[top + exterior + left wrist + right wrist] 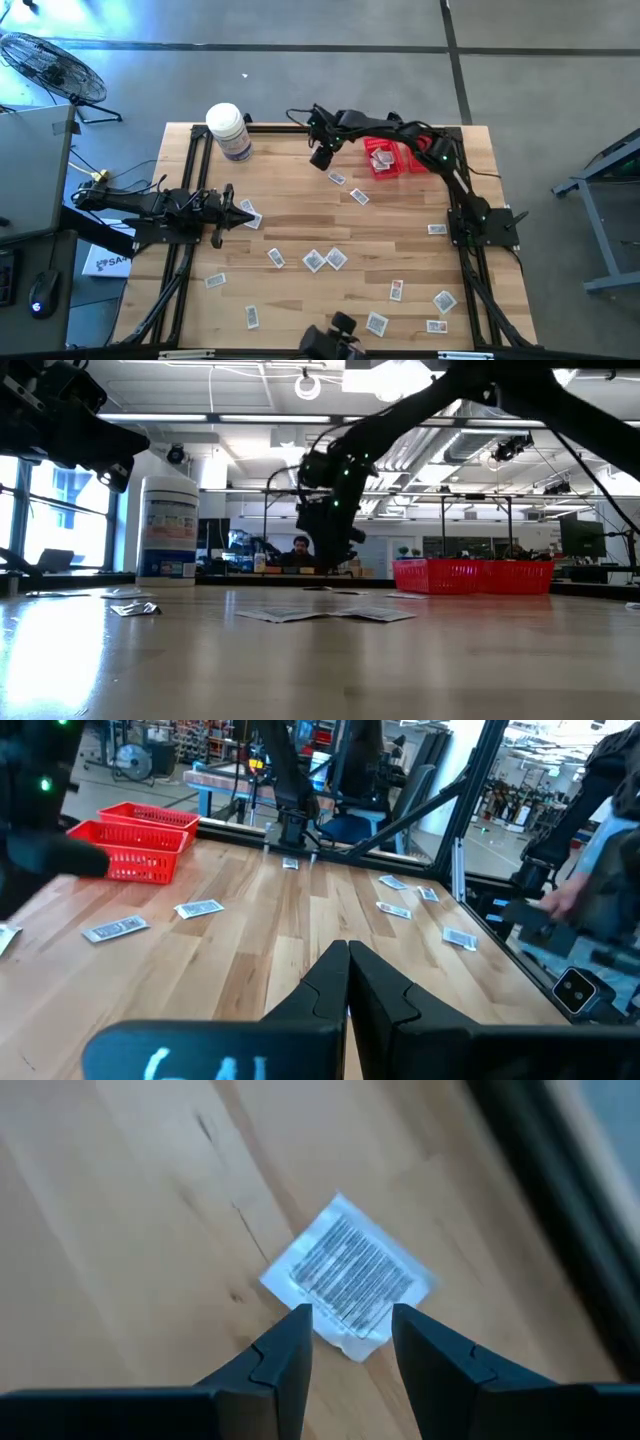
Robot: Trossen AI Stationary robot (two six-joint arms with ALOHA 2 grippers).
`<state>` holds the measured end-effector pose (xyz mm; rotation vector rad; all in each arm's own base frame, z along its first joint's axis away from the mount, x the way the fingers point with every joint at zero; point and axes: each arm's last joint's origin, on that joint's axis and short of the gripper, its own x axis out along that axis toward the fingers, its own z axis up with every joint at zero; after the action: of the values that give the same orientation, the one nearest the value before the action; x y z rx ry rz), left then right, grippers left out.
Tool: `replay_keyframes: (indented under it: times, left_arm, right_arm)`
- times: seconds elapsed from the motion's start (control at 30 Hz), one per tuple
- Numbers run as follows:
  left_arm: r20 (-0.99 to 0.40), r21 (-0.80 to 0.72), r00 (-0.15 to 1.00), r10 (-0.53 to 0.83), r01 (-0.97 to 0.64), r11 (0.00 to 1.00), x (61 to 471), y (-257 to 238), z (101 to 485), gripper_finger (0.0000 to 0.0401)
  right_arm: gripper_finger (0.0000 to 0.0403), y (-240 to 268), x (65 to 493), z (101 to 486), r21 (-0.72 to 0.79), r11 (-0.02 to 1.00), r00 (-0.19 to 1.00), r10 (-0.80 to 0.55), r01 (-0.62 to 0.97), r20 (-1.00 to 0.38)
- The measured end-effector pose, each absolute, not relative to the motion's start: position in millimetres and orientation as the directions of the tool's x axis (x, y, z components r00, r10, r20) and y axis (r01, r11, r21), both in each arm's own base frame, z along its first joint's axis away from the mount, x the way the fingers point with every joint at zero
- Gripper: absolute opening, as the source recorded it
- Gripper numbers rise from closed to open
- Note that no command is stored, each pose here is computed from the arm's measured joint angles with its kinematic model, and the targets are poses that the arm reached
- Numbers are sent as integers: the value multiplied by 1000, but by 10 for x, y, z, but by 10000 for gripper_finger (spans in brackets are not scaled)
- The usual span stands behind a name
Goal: Pick & Place First Aid Supplies
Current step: Put the towelette pack into the left red bin
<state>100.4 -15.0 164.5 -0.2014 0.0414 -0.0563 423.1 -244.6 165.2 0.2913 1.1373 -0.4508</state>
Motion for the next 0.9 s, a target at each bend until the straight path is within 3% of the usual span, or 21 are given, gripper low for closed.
replay_keyframes:
  times: [0.47, 0.63, 0.77, 0.9]
  left_arm:
    - [-35, -201, 998, -60, 51, 978, 1004, -150, 1645, 1]
    - [-35, -201, 998, -60, 52, 978, 1004, -150, 1645, 1]
    - [-35, -201, 998, -60, 52, 978, 1004, -150, 1645, 1]
    - [-35, -201, 998, -60, 52, 978, 1004, -150, 1645, 1]
  right_arm:
    - [134, -2308, 4162, 1478, -52, 950, 195, -117, 308, -974]
    - [134, -2136, 4266, 1541, -132, 957, 175, -181, 259, -968]
    - [134, -2030, 4356, 1630, -183, 890, 166, -272, 417, -948]
    - [134, -1915, 4481, 1658, -157, 749, 205, -367, 644, -908]
